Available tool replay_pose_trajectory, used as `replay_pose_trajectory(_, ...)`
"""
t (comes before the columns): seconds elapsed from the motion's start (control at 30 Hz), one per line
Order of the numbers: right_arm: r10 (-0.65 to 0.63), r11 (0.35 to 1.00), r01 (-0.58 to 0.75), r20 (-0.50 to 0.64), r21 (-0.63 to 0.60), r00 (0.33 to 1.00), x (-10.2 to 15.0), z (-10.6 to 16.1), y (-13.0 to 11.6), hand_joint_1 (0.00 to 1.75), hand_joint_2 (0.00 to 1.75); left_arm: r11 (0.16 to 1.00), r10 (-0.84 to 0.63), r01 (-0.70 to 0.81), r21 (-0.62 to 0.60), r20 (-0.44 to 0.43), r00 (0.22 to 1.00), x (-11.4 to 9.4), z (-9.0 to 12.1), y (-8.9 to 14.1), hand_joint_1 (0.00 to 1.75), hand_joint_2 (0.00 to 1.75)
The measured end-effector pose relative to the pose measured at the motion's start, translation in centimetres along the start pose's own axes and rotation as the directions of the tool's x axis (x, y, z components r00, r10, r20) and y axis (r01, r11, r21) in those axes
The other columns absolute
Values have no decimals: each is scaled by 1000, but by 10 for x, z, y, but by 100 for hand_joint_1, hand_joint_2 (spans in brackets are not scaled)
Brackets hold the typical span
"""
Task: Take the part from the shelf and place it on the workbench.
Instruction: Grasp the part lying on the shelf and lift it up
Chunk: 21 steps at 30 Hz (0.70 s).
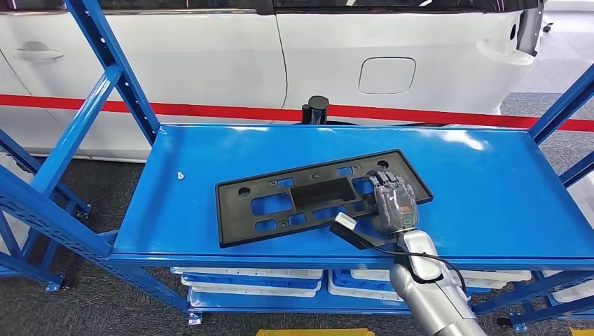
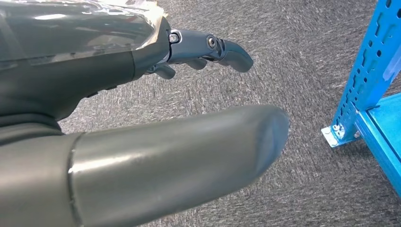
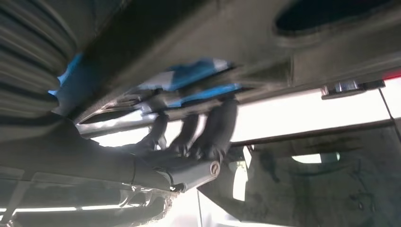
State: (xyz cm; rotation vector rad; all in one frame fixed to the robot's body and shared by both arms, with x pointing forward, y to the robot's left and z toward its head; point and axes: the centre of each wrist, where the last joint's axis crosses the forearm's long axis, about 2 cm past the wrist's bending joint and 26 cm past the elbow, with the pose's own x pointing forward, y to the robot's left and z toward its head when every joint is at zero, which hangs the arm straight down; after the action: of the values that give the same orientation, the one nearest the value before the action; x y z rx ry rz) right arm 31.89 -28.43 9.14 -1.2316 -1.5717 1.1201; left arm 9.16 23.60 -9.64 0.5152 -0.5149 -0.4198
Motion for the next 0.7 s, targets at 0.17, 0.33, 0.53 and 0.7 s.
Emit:
replay_pose_trajectory(0.17,5,1000,-5,0,3,1000,-1,1,1,167,175,1000,-2,2,0,-1,1000,0,0,0,0,0)
replay_pose_trajectory(0.33,11,1000,-11,0,10,1000,-2,1,2,171,175,1000,-4,4,1,-1,1000,0,0,0,0,0)
replay_pose_trajectory(0.53,17,1000,-17,14,3,1000,-3,1,2,171,175,1000,-3,3,3,5,1000,0,0,1,0,0)
replay_pose_trajectory(0.7,10,1000,-10,18,-8,1000,-4,2,2,173,175,1000,-4,3,7,12,1000,0,-1,1,0,0)
